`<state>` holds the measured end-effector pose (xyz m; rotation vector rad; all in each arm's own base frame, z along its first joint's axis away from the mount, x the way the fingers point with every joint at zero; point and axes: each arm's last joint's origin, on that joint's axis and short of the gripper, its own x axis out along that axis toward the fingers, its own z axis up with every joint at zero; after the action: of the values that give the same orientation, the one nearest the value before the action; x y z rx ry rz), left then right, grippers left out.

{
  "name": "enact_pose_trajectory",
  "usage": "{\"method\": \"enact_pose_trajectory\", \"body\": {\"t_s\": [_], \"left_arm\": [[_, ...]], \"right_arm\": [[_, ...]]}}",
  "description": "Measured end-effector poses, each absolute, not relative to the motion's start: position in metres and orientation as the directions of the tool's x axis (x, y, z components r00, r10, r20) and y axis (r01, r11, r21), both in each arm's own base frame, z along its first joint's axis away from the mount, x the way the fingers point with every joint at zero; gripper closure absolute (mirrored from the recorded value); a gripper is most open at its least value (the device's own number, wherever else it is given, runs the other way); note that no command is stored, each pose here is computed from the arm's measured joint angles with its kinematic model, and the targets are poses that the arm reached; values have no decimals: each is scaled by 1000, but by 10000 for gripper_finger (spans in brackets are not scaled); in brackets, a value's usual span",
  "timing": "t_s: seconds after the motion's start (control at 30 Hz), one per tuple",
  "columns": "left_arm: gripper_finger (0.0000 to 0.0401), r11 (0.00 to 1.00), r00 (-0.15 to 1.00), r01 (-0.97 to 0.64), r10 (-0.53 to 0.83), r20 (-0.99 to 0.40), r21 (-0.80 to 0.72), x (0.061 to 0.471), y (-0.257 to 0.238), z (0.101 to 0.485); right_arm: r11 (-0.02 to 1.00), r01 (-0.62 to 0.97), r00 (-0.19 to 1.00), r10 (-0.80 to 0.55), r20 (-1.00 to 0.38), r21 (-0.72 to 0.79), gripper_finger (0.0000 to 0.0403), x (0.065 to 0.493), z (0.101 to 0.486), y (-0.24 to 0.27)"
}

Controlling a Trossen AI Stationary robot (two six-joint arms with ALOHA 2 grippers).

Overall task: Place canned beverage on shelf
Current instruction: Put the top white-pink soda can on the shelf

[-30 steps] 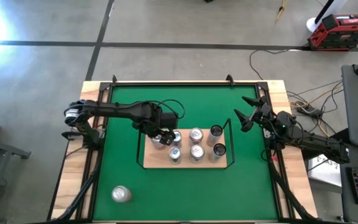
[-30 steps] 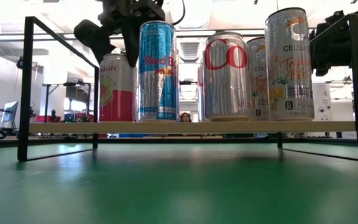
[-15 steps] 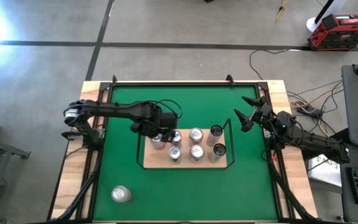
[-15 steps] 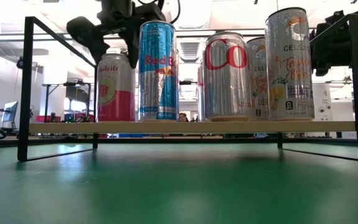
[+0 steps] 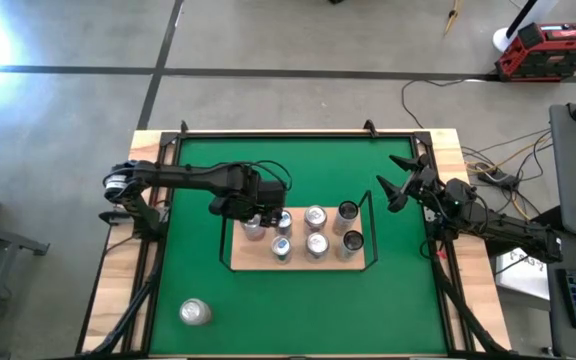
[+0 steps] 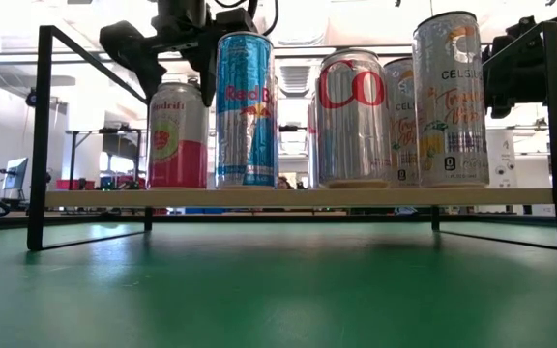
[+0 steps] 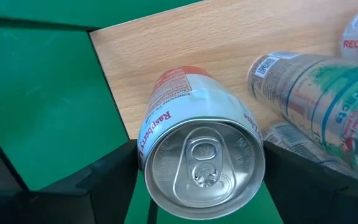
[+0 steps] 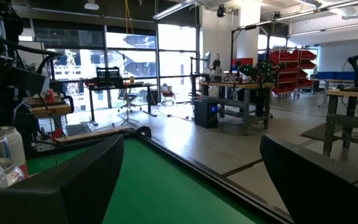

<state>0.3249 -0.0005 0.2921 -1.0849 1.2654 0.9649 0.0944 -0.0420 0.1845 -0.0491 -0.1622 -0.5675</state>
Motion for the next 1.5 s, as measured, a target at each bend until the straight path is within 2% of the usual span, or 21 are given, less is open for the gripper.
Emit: {"method": "enact_pose_trajectory", "body": {"t_s": [0.17,0.67,0.83,1.03,1.37,1.5], "left_arm": [[97,304,101,-947,-29,-994,-105,327,-1,293],[13,285,105,-952,-39,-994,-111,327,-1,293],[3,278,104,-953,-62,-993,-117,327,-1,293],[31,240,98,-964,-65,-993,-111,326,-2,293],[126,220,99,-969,-64,-993,-110,326,-2,294],[136,178,94,-979,-65,-994,-104,326,-2,293]], "right_arm": [[842,539,831,-531,167,-2,35,94,185,-42],[842,539,831,-531,167,0,35,94,185,-42],[842,539,831,-531,167,0,35,94,185,-42],[843,539,831,-531,167,0,35,94,185,-42],[843,539,831,-531,167,0,35,94,185,-42],[843,539,831,-531,167,0,35,94,185,-42]]}}
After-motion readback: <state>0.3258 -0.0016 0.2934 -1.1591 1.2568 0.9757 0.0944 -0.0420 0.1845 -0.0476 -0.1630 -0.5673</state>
